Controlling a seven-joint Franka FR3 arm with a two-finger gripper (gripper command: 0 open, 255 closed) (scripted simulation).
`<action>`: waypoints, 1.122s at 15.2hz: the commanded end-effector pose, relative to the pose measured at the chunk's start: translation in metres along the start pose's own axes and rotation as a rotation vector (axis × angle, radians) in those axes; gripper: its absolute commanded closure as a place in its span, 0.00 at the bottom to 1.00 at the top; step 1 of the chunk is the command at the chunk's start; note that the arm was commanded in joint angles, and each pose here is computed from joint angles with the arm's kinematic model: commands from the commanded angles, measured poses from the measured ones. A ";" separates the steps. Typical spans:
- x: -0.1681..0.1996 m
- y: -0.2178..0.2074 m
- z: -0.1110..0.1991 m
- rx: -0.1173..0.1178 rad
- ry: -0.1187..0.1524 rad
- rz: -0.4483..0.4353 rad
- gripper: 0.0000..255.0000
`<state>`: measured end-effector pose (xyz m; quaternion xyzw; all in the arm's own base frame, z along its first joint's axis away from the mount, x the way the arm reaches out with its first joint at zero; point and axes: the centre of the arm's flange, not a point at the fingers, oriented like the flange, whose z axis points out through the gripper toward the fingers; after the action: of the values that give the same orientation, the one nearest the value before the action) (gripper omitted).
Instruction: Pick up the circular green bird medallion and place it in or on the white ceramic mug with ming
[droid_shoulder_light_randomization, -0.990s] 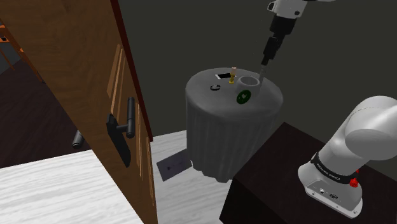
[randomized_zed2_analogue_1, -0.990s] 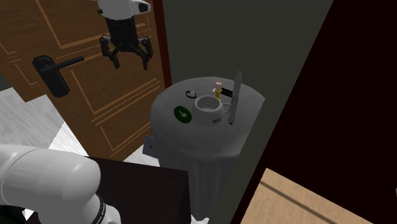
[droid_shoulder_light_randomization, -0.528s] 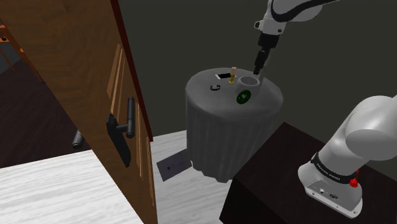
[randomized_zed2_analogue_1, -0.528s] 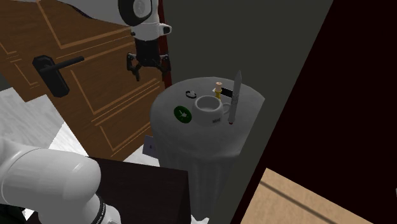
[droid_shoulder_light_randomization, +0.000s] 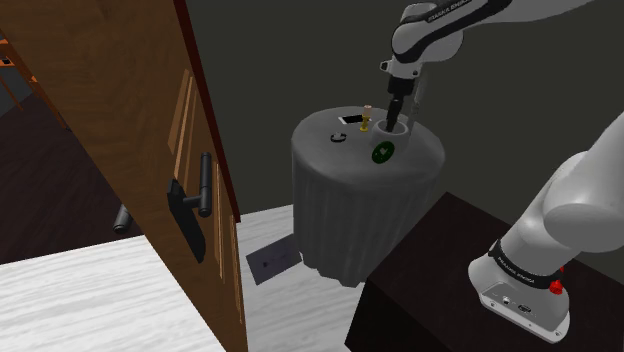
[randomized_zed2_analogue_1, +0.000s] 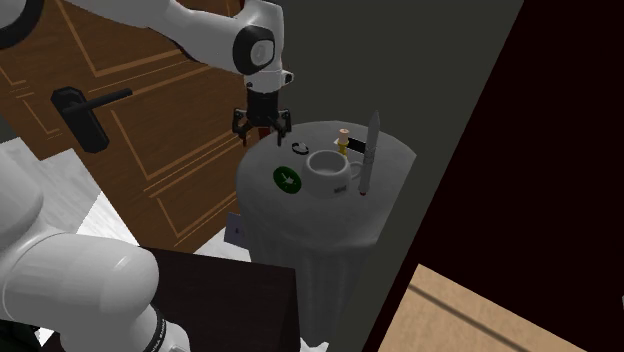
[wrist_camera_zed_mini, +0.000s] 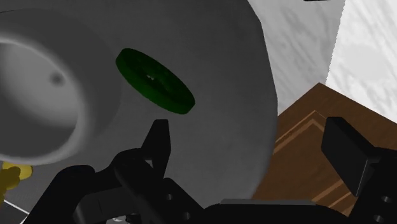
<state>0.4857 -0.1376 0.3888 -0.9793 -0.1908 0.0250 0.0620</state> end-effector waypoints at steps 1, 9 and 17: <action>0.011 0.017 0.019 0.011 -0.016 -0.029 0.00; 0.046 0.064 0.087 0.043 -0.063 -0.108 0.00; 0.044 0.063 0.122 0.043 -0.063 -0.108 0.00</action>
<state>0.5408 -0.1655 0.2601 -0.9647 -0.2448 0.0566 0.0786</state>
